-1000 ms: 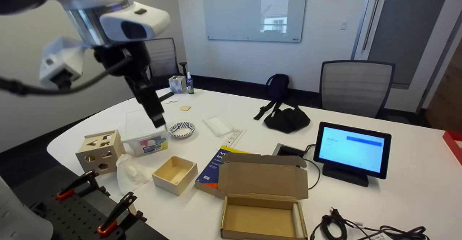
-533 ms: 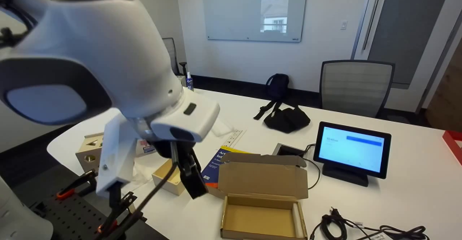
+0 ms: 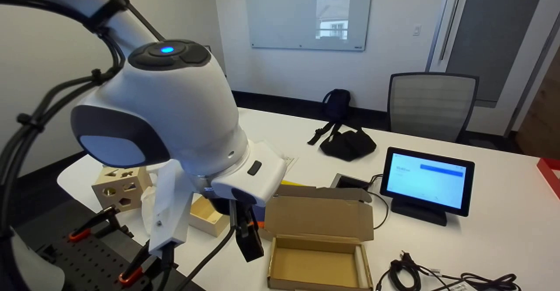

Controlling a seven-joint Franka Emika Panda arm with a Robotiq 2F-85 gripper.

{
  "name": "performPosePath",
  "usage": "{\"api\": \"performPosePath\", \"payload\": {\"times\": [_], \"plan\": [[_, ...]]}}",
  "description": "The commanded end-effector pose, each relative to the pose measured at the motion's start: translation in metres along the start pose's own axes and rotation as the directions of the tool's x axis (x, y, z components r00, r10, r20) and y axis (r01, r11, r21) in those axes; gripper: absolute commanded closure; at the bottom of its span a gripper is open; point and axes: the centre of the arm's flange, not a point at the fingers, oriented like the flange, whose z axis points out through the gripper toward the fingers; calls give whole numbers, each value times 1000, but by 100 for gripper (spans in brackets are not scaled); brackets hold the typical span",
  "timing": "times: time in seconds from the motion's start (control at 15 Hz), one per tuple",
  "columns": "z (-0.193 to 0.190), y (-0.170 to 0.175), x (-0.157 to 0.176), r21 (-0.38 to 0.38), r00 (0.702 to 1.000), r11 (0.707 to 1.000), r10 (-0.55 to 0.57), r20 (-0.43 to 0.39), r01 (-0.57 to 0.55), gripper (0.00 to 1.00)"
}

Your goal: Put the white foam in the brown box

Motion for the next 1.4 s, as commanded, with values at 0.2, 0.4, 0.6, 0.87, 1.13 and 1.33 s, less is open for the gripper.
{"api": "performPosePath", "payload": {"times": [0.2,0.4,0.6,0.87,1.13,1.33], "plan": [[-1,3,0,-1,1000,1000,7,-1,-7,0],[19,17,8,-9,998,999,45,-36,-46,0],[35,40,19,-15,988,991,135,-77,-136,0],[44,76,33,-17,962,967,250,-106,-253,0],[49,89,37,-38,940,945,319,-119,-326,0],[52,88,37,-36,935,938,340,-106,-345,0]]}}
